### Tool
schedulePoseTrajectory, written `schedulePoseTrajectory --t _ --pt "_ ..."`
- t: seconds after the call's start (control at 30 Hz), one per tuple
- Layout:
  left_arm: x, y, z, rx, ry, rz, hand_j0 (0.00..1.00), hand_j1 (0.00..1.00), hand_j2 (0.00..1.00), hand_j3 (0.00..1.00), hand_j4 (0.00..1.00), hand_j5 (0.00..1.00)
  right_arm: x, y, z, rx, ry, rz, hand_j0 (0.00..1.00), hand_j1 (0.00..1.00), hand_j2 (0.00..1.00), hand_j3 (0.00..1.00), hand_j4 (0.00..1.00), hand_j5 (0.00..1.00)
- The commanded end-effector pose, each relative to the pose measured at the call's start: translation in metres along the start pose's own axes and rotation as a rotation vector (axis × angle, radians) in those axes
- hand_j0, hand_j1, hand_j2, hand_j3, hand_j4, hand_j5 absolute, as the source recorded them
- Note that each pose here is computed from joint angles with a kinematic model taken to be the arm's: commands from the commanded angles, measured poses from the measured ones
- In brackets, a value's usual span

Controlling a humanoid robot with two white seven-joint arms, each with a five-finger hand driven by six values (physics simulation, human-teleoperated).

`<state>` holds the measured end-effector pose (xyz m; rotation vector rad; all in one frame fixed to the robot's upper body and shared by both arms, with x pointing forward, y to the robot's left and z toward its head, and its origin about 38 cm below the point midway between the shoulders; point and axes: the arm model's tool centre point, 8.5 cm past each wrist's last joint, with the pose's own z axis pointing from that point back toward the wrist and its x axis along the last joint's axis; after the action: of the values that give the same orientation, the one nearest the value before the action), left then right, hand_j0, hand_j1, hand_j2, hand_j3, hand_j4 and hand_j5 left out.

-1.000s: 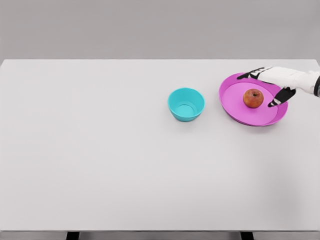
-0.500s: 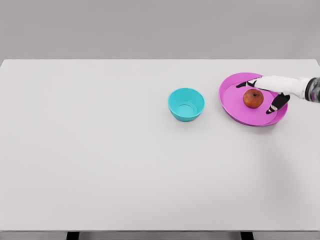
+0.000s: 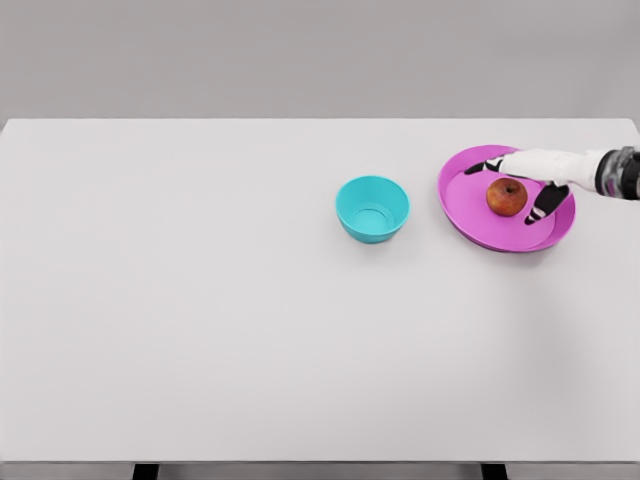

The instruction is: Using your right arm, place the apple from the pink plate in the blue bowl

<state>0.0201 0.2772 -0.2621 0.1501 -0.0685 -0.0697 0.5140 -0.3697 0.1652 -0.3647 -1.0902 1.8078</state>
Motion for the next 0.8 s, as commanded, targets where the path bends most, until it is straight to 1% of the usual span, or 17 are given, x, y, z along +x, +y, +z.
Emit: schedulePoseTrajectory --t 0.0,0.1,0.13,0.17,0.2,0.27,0.3,0.4,0.7,0.77 --pt "0.000 0.000 0.000 -0.001 0.000 0.000 1.00 1.00 1.00 1.00 1.00 1.00 0.000 0.003 -0.002 0.008 0.002 -0.007 0.98 0.98 0.98 0.98 0.98 0.98" --pt "0.000 0.000 0.000 -0.001 0.000 -0.002 1.00 1.00 1.00 1.00 1.00 1.00 0.000 0.003 -0.002 0.008 0.002 -0.007 0.82 0.82 0.82 0.82 0.82 0.82" --pt "0.000 0.000 0.000 0.001 0.000 0.000 1.00 1.00 1.00 1.00 1.00 1.00 0.000 0.003 -0.002 0.007 0.001 -0.006 0.71 0.71 0.71 0.71 0.71 0.71" --pt "0.000 0.000 0.000 -0.001 0.000 -0.002 1.00 1.00 1.00 1.00 1.00 1.00 0.000 0.003 -0.002 0.007 0.001 -0.006 0.68 0.68 0.68 0.68 0.68 0.68" --pt "0.000 0.000 0.000 0.001 0.000 0.000 1.00 1.00 1.00 1.00 1.00 1.00 0.000 0.003 -0.002 0.007 0.001 -0.006 0.68 0.68 0.68 0.68 0.68 0.68" --pt "-0.001 0.000 0.000 -0.001 0.002 -0.001 1.00 1.00 1.00 1.00 1.00 1.00 -0.001 0.004 -0.002 0.009 0.002 -0.006 0.61 0.61 0.61 0.61 0.61 0.61" --pt "0.000 0.000 0.000 -0.001 0.001 0.001 1.00 1.00 1.00 1.00 1.00 1.00 0.000 0.004 -0.002 0.010 0.002 -0.006 0.56 0.56 0.56 0.56 0.56 0.56" --pt "-0.001 0.000 0.000 0.001 0.002 0.001 1.00 1.00 1.00 1.00 1.00 1.00 -0.001 0.004 -0.002 0.010 0.003 -0.005 0.48 0.48 0.48 0.48 0.48 0.48" --pt "0.000 0.000 0.000 -0.001 -0.001 0.000 1.00 1.00 1.00 1.00 1.00 1.00 0.003 -0.002 -0.002 -0.002 -0.007 0.007 0.48 0.48 0.48 0.48 0.48 0.48" --pt "0.000 0.000 0.000 0.001 0.000 0.000 1.00 1.00 1.00 1.00 1.00 1.00 0.003 -0.009 0.000 -0.012 -0.006 0.012 0.48 0.48 0.48 0.48 0.48 0.48"
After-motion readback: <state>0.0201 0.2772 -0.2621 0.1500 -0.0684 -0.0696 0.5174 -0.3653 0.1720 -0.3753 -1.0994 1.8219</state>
